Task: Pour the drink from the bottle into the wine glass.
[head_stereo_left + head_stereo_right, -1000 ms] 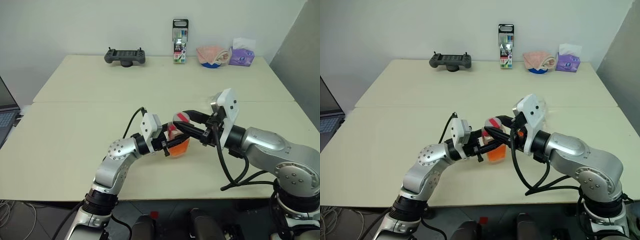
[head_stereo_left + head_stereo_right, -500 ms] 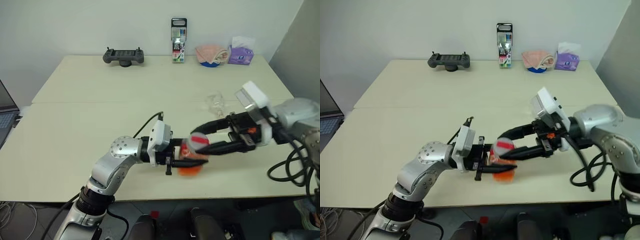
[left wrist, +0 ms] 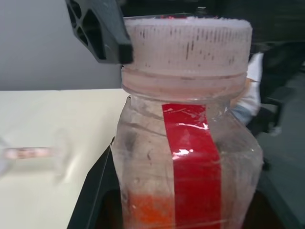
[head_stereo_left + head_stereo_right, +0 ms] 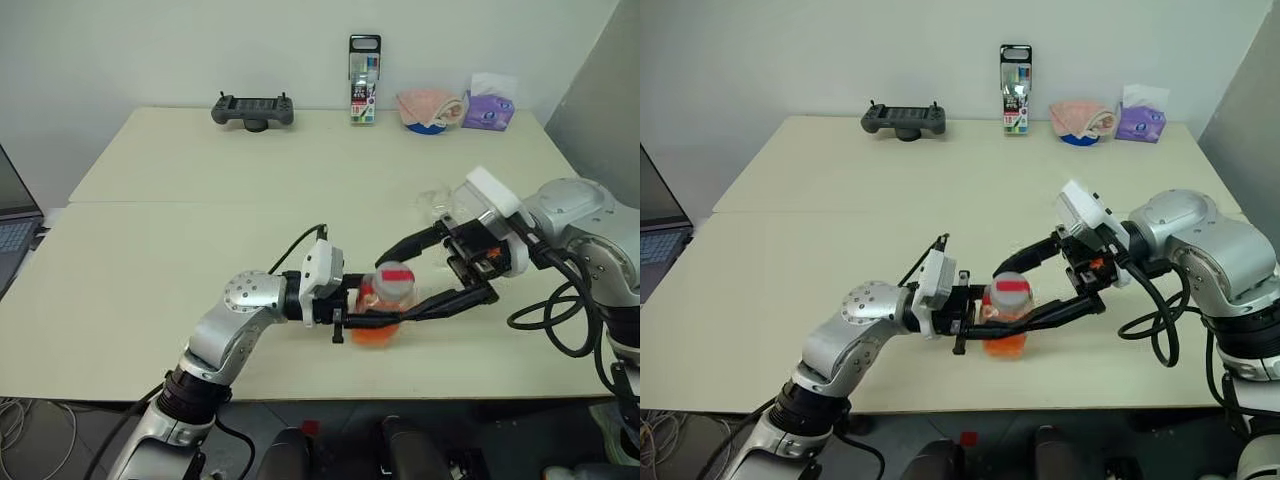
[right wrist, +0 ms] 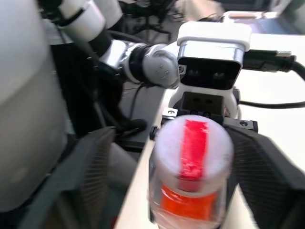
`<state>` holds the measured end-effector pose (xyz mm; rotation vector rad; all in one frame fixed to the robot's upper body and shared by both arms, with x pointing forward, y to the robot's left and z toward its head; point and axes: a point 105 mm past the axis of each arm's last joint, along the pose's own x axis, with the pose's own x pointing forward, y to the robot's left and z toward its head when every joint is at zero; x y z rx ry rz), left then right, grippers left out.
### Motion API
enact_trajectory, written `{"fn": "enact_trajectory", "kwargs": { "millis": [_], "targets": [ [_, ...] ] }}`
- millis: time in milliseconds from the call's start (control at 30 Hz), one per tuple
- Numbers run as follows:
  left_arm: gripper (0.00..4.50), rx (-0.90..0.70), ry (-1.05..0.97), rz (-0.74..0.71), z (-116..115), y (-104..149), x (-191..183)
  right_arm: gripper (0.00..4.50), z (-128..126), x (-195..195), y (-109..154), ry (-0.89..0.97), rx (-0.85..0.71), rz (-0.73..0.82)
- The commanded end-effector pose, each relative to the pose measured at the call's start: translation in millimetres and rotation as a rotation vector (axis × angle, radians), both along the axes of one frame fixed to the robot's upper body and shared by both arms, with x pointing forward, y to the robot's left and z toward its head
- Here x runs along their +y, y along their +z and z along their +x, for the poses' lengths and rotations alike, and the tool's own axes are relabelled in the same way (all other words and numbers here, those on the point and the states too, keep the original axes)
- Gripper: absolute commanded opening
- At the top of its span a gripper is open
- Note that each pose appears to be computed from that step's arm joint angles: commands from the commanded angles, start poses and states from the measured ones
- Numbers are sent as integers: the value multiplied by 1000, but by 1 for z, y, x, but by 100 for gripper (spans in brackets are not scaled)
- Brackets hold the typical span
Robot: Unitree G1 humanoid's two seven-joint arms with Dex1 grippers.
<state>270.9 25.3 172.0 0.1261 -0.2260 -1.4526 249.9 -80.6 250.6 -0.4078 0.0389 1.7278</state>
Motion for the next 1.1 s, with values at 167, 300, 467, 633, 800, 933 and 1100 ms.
{"fn": "enact_trajectory", "kwargs": {
  "millis": [167,300,467,633,800,933,1100],
  "targets": [
    [169,-102,187,-106,27,17,7,425,15,2,27,-414,-191,210],
    [169,-116,212,-130,35,17,5,425,20,4,17,-653,-177,282],
    [169,-126,166,-136,35,18,-1,425,17,13,2,-861,-122,357],
    [169,-124,150,-134,34,17,-3,425,13,18,-2,-929,-83,389],
    [169,-119,160,-110,40,13,1,425,17,16,-1,-1008,-76,412],
    [169,-120,178,-109,42,12,5,390,16,16,-5,-1026,-51,396],
    [169,-121,183,-107,41,12,6,369,10,20,-14,-1002,-24,358]
  ]
}}
